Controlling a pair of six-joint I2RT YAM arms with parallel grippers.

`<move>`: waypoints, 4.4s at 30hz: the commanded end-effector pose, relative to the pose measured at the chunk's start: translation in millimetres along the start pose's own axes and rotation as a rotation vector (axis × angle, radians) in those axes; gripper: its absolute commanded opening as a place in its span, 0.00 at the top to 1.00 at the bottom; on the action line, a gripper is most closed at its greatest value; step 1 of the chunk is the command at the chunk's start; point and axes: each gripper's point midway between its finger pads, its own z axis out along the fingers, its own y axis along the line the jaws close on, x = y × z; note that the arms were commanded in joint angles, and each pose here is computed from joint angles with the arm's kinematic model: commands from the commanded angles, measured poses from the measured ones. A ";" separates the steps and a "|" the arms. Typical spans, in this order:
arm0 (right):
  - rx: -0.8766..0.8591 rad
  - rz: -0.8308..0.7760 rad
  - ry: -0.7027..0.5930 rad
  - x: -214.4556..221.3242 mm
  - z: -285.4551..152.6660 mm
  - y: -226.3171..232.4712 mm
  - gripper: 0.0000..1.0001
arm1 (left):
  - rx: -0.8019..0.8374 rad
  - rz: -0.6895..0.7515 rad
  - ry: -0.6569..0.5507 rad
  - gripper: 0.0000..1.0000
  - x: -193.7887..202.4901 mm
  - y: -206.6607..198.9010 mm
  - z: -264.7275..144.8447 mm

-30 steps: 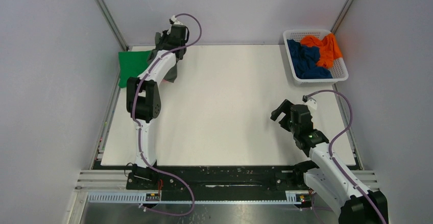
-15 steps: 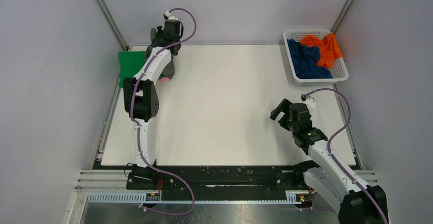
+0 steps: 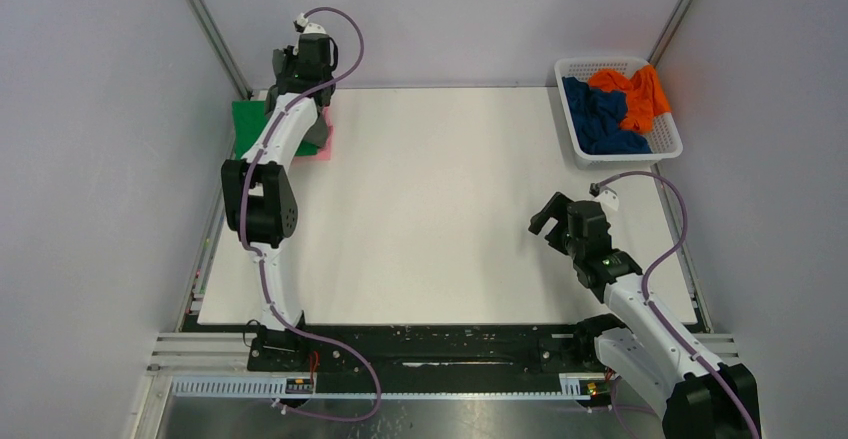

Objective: Fold and stack the t-shirts
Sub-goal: Put the neatly folded tshirt into the corner of the board with the left arm, then smooth out wrinkles on the folded tshirt

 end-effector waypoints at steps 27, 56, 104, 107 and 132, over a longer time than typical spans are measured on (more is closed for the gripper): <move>0.027 -0.054 -0.021 -17.2 6.4 6.0 0.01 | -0.248 -0.200 0.133 0.80 77.4 47.4 97.2; 0.042 -0.079 0.013 -12.1 13.6 5.4 0.00 | -0.109 -0.858 0.349 0.01 127.8 21.4 127.9; 0.048 -0.139 0.042 -9.1 17.1 4.3 0.01 | 0.425 -0.690 0.083 0.01 45.5 -53.5 82.0; 0.066 -0.149 0.037 -10.9 17.6 1.1 0.01 | 0.428 -0.665 0.095 0.01 48.4 -58.3 90.1; 0.087 -0.175 0.080 -2.8 26.4 -2.0 0.00 | 0.594 -0.580 0.028 0.01 42.1 -92.8 52.8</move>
